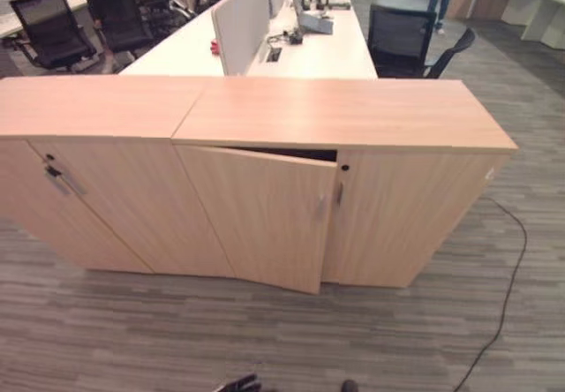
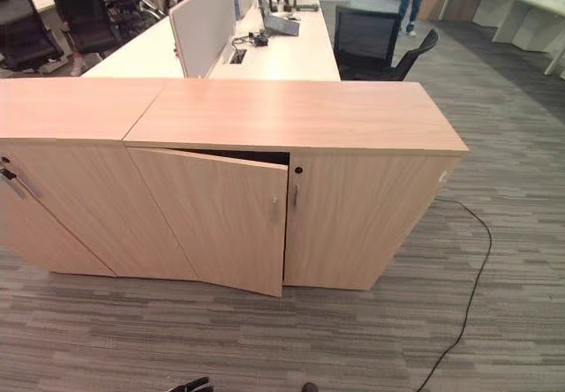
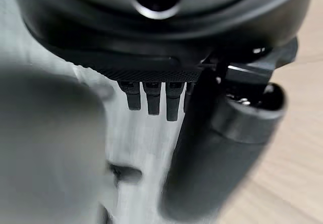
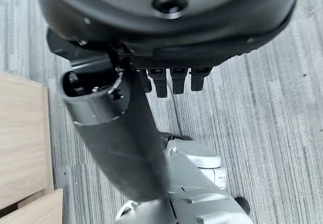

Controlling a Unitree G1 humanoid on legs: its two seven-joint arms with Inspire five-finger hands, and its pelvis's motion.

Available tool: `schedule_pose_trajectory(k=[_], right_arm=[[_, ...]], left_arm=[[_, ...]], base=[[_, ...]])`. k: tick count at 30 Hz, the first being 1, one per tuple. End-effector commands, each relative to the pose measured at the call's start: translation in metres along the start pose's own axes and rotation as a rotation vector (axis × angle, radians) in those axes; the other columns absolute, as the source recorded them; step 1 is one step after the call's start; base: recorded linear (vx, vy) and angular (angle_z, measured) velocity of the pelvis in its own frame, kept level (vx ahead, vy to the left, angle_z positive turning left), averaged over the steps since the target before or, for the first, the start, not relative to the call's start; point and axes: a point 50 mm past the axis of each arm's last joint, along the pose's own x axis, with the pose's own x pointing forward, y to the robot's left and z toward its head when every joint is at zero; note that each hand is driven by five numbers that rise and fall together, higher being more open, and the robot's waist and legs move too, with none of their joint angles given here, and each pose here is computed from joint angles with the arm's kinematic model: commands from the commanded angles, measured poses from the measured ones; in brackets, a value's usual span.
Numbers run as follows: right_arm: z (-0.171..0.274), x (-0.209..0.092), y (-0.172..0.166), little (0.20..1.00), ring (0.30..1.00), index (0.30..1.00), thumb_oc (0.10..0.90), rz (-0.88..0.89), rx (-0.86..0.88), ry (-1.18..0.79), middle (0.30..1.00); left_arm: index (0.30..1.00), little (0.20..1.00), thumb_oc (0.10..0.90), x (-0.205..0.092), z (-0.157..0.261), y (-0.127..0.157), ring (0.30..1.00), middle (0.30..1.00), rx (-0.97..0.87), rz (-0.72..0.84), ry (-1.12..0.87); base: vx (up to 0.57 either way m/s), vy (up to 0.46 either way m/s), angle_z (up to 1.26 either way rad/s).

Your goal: Put the empty folder in the office cabinet

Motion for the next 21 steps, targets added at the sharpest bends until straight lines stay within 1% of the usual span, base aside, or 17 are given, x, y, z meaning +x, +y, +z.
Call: schedule_pose_trajectory(k=[1, 5, 8, 11, 13, 15, 16, 18, 19, 21], right_arm=[[0.013, -0.002, -0.014, 0.900, 0.900, 0.900, 0.800, -0.051, 0.004, -0.001, 0.900], [0.026, -0.006, -0.034, 0.900, 0.900, 0.900, 0.800, -0.119, 0.081, -0.033, 0.900], [0.030, -0.007, -0.041, 0.900, 0.900, 0.900, 0.800, -0.146, 0.087, -0.033, 0.900], [0.036, -0.010, -0.051, 0.900, 0.900, 0.900, 0.800, -0.173, 0.091, -0.043, 0.900], [0.044, -0.011, -0.054, 0.900, 0.900, 0.900, 0.800, -0.189, 0.094, -0.066, 0.900], [0.047, -0.012, -0.057, 0.900, 0.900, 0.900, 0.800, -0.202, 0.101, -0.075, 0.900], [0.050, -0.013, -0.059, 0.900, 0.900, 0.900, 0.800, -0.213, 0.121, -0.082, 0.900], [0.047, -0.012, -0.057, 0.900, 0.900, 0.900, 0.800, -0.205, 0.110, -0.067, 0.900], [0.046, -0.014, -0.064, 0.900, 0.900, 0.900, 0.800, -0.209, 0.106, -0.065, 0.900], [0.049, -0.015, -0.069, 0.900, 0.900, 0.900, 0.800, -0.224, 0.090, -0.071, 0.900]], left_arm=[[0.900, 0.900, 0.800, 0.001, -0.002, -0.010, 0.900, 0.900, 0.049, -0.022, -0.021], [0.900, 0.900, 0.800, -0.001, 0.001, -0.010, 0.900, 0.900, -0.023, -0.009, -0.094], [0.900, 0.900, 0.800, -0.003, 0.006, -0.012, 0.900, 0.900, -0.043, -0.011, -0.142], [0.900, 0.900, 0.800, -0.006, 0.008, -0.012, 0.900, 0.900, -0.031, -0.021, -0.184], [0.900, 0.900, 0.800, -0.008, 0.014, -0.015, 0.900, 0.900, 0.036, -0.033, -0.227], [0.900, 0.900, 0.800, -0.009, 0.012, -0.011, 0.900, 0.900, 0.060, -0.011, -0.220], [0.900, 0.900, 0.800, -0.006, -0.004, -0.010, 0.900, 0.900, -0.001, 0.022, -0.138], [0.900, 0.900, 0.800, -0.004, -0.004, -0.011, 0.900, 0.900, -0.018, 0.023, -0.126], [0.900, 0.900, 0.800, -0.003, 0.000, -0.012, 0.900, 0.900, -0.017, 0.024, -0.138], [0.900, 0.900, 0.800, -0.003, 0.011, -0.012, 0.900, 0.900, 0.024, 0.017, -0.173]], base=[[0.03, -0.156, -0.06], [0.00, -0.108, 0.06], [0.01, -0.017, 0.03], [0.06, 0.038, -0.04], [0.01, 0.048, -0.40], [0.10, 0.099, -0.95], [0.17, 0.160, -0.35], [0.11, 0.107, 0.13], [0.05, 0.049, -0.02], [0.04, 0.050, -0.24]])
